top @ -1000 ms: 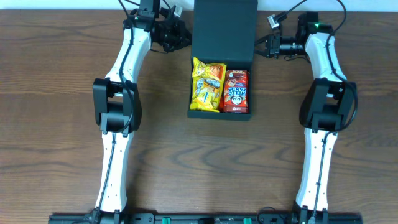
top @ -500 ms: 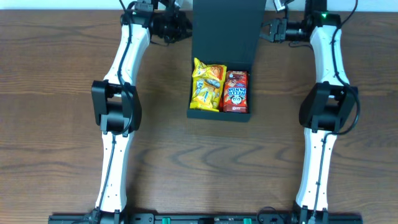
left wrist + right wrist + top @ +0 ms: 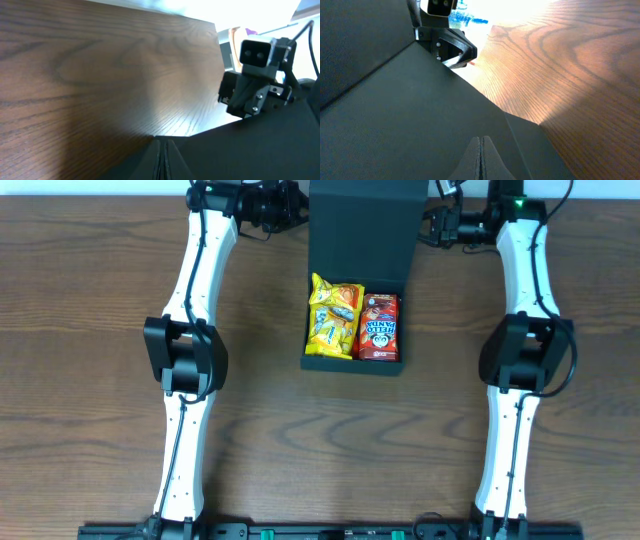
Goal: Pack container
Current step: 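Swing the lid forward and down over the box with both grippers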
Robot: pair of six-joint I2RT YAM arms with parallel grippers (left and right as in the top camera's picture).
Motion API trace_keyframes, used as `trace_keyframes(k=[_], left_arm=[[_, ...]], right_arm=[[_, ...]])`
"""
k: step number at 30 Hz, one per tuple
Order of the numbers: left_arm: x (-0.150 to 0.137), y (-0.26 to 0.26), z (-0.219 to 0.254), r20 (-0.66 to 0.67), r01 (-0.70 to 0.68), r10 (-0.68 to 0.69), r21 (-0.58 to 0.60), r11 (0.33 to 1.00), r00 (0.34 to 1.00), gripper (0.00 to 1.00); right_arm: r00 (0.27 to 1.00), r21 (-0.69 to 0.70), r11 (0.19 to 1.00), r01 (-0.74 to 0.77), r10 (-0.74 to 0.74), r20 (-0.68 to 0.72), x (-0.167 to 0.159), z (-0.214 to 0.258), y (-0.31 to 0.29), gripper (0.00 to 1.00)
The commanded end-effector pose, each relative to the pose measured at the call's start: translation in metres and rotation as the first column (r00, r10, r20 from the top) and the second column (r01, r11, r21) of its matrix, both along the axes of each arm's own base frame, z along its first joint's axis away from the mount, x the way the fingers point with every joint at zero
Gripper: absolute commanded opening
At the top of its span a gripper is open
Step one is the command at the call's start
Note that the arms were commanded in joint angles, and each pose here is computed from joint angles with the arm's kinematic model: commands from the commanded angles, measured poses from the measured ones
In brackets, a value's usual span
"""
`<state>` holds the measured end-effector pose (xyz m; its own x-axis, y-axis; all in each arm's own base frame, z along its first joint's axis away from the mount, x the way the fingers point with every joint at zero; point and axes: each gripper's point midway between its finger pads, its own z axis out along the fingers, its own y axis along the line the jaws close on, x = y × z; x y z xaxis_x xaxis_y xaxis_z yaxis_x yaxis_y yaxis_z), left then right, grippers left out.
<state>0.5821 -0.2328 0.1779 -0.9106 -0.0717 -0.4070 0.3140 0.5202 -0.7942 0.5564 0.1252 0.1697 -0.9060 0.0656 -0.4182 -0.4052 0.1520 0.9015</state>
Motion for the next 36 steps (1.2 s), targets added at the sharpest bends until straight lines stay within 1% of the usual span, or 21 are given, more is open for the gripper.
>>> trace_keyframes(k=[1, 10, 14, 17, 20, 25, 30, 36], left_arm=[[-0.007, 0.001, 0.041, 0.130, 0.044, -0.044, 0.003, 0.999, 0.991, 0.06], [-0.023, 0.004, 0.073, 0.238, 0.091, -0.100, 0.049, 0.995, 0.966, 0.06], [-0.028, 0.006, 0.077, 0.252, 0.099, -0.114, 0.070, 0.993, 0.961, 0.06], [-0.034, 0.007, 0.075, 0.242, 0.115, -0.132, 0.084, 0.990, 0.961, 0.06], [-0.041, 0.007, 0.070, 0.200, 0.122, -0.137, 0.086, 0.989, 0.970, 0.06], [-0.055, 0.000, 0.062, 0.196, 0.178, -0.199, 0.120, 0.977, 0.960, 0.06], [-0.065, -0.003, 0.049, 0.156, 0.192, -0.220, 0.175, 0.966, 0.963, 0.06], [-0.069, -0.004, 0.047, 0.154, 0.209, -0.238, 0.183, 0.961, 0.959, 0.06]], right_arm=[[0.996, 0.034, 0.998, -0.045, 0.043, 0.082, -0.011, 0.048, 0.017, 0.01], [0.988, 0.027, 0.998, -0.064, 0.060, 0.142, -0.021, 0.081, 0.026, 0.01], [0.986, 0.009, 0.998, -0.055, 0.053, 0.158, -0.022, 0.087, 0.026, 0.01], [0.987, 0.010, 0.998, -0.058, 0.055, 0.153, -0.026, 0.093, 0.027, 0.01], [0.990, 0.013, 0.998, -0.067, 0.065, 0.126, -0.031, 0.094, 0.033, 0.02], [0.992, 0.002, 0.996, -0.086, 0.086, 0.089, -0.038, 0.091, 0.046, 0.02], [0.994, -0.019, 0.995, -0.102, 0.103, 0.045, -0.044, 0.085, 0.059, 0.02], [0.995, -0.058, 0.994, -0.091, 0.092, 0.025, -0.044, 0.078, 0.061, 0.02]])
